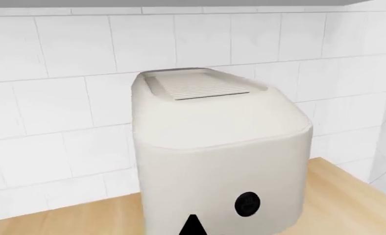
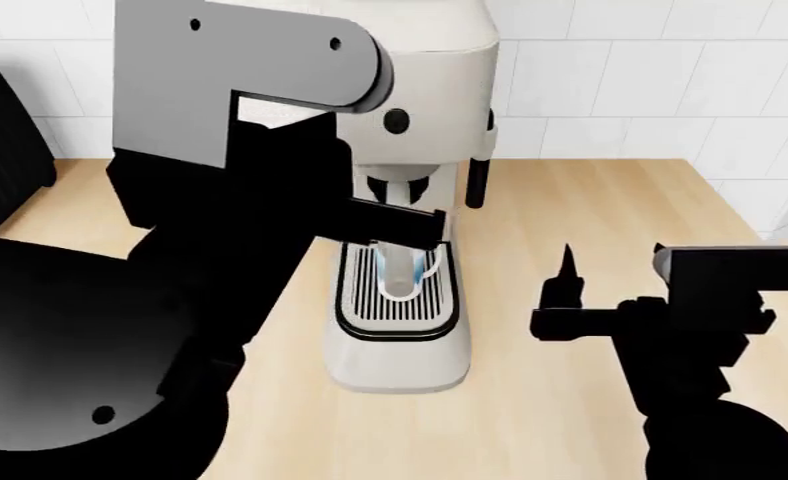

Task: Press the button on the coffee machine to serve coffee.

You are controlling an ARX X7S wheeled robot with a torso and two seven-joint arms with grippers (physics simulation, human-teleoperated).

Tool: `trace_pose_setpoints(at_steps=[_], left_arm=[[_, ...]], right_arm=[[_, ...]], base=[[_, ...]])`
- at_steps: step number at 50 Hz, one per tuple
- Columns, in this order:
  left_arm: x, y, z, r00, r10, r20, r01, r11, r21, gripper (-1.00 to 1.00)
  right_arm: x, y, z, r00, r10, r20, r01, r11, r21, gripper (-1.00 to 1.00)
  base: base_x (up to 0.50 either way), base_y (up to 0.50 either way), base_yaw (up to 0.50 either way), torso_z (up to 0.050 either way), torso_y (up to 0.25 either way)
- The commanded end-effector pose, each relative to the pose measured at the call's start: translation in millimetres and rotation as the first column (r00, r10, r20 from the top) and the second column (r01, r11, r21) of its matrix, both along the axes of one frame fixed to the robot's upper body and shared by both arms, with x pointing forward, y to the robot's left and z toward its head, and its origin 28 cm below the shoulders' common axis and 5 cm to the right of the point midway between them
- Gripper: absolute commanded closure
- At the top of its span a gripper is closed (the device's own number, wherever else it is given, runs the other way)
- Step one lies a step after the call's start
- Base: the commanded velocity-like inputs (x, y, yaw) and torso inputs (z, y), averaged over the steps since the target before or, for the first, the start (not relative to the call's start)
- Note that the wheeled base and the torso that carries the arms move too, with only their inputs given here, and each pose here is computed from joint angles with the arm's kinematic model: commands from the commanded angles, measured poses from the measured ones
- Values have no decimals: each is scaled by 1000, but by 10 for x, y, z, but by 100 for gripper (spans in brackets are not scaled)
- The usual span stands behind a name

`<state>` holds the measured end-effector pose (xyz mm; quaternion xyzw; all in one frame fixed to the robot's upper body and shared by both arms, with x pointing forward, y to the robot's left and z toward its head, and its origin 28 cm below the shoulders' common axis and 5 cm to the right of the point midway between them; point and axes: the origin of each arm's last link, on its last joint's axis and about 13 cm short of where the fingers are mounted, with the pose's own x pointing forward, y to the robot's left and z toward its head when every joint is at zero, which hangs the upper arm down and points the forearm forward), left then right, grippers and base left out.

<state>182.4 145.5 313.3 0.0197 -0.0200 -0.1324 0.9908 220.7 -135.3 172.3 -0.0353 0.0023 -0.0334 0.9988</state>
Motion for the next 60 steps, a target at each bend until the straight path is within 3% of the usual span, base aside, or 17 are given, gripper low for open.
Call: trace_pose_setpoints(at_steps=[1, 16, 31, 55, 56, 60], left_arm=[[77, 167, -43, 998, 65, 1, -65, 998, -19, 100], [201, 328, -48, 986, 163, 27, -163, 987, -12, 100], [274, 615, -211, 963, 269, 21, -270, 963, 18, 100], [331, 771, -465, 951, 309, -24, -308, 951, 38, 100], [331, 774, -475, 951, 308, -26, -307, 951, 33, -100], [338, 793, -528, 954, 297, -32, -296, 955, 23, -100]], right_arm=[[-27, -10, 1, 1000, -11, 3, 11, 1000, 5, -100], [2, -10, 11, 1000, -9, -2, 9, 1000, -2, -100], [-4, -6, -9, 1000, -10, -9, 10, 1000, 0, -100], [-20, -14, -27, 1000, -12, -12, 12, 1000, 3, -100], [-20, -13, -26, 1000, -11, -11, 11, 1000, 3, -100], [-21, -7, -29, 1000, -9, -14, 9, 1000, 3, -100]], base=[[0, 0, 0, 0, 0], [0, 0, 0, 0, 0], [0, 0, 0, 0, 0], [0, 0, 0, 0, 0], [0, 0, 0, 0, 0], [0, 0, 0, 0, 0]])
